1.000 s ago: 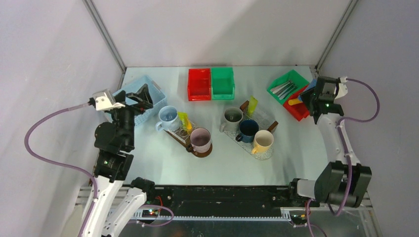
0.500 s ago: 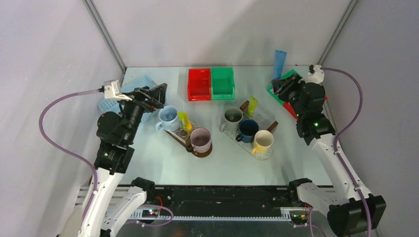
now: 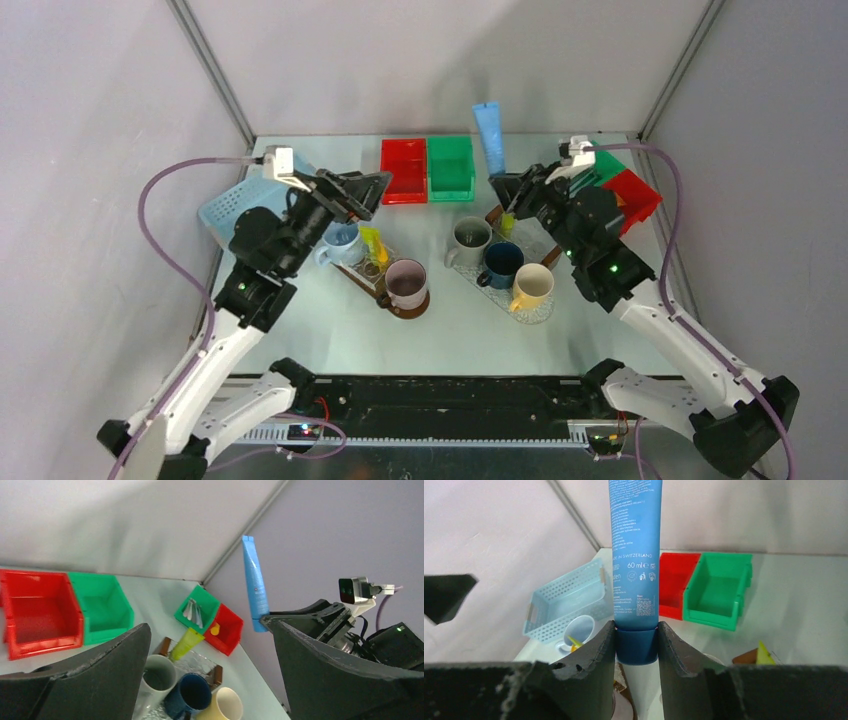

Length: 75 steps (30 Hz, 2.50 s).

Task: Prepare toiletry sets of a toothbrush and toothpaste on the tray
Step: Pick up the toothpaste from the storage box.

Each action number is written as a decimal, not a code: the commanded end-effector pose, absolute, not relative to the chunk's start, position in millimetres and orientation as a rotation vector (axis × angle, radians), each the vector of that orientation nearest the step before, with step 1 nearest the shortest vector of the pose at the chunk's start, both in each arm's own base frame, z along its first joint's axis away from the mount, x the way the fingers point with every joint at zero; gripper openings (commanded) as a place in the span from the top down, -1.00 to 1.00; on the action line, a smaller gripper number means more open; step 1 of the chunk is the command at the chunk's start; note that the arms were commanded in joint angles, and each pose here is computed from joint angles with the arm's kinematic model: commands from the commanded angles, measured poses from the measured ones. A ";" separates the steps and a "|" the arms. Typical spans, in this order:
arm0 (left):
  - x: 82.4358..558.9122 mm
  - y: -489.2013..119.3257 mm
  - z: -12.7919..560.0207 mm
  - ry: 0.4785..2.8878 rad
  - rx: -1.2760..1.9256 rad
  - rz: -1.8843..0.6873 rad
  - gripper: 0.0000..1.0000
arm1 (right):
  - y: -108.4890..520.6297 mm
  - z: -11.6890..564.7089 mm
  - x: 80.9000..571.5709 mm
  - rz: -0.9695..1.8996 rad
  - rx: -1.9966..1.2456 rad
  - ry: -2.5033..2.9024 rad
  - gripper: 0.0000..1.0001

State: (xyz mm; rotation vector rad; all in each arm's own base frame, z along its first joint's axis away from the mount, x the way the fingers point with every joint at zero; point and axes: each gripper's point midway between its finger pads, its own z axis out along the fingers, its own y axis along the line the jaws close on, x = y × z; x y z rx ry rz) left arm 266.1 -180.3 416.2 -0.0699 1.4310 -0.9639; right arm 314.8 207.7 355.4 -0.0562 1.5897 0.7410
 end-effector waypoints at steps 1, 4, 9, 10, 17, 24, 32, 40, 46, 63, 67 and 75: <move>255.2 -202.9 454.1 1.334 -0.036 -1.096 -0.97 | 222.0 393.3 301.6 0.744 -0.114 1.441 1.00; 253.6 -223.8 454.5 1.342 -0.004 -1.161 -0.97 | 238.9 394.2 290.6 0.773 -0.159 1.433 1.00; 250.8 -251.9 452.4 1.350 0.031 -1.252 -0.94 | 261.8 398.4 273.6 0.821 -0.227 1.407 1.00; 250.4 -254.5 452.5 1.349 0.032 -1.262 -0.94 | 263.9 398.6 272.1 0.823 -0.234 1.404 1.00; 249.9 -280.9 446.3 1.366 0.066 -1.313 -0.89 | 284.9 402.8 256.6 0.879 -0.284 1.375 1.00; 257.0 -289.9 434.3 1.395 0.043 -1.310 -0.67 | 296.8 408.3 244.6 0.912 -0.331 1.341 1.00; 254.7 -298.8 429.0 1.403 0.053 -1.366 -0.47 | 303.3 409.3 237.7 0.936 -0.361 1.330 1.00; 251.5 -298.4 429.7 1.393 0.068 -1.373 -0.10 | 305.3 408.2 236.7 0.945 -0.370 1.332 1.00; 249.1 -295.7 430.2 1.390 0.080 -1.357 0.25 | 304.2 405.8 236.5 0.939 -0.369 1.345 0.81; 258.3 -276.2 403.9 1.499 0.214 -1.197 0.46 | 295.1 381.6 225.2 0.938 -0.528 1.422 -0.54; 250.6 -277.7 391.7 1.538 0.352 -1.170 0.47 | 283.7 384.7 216.2 0.997 -0.559 1.427 -0.62; 224.8 -291.3 381.9 1.537 0.647 -1.192 0.47 | 255.6 407.4 220.9 1.094 -0.592 1.453 -0.57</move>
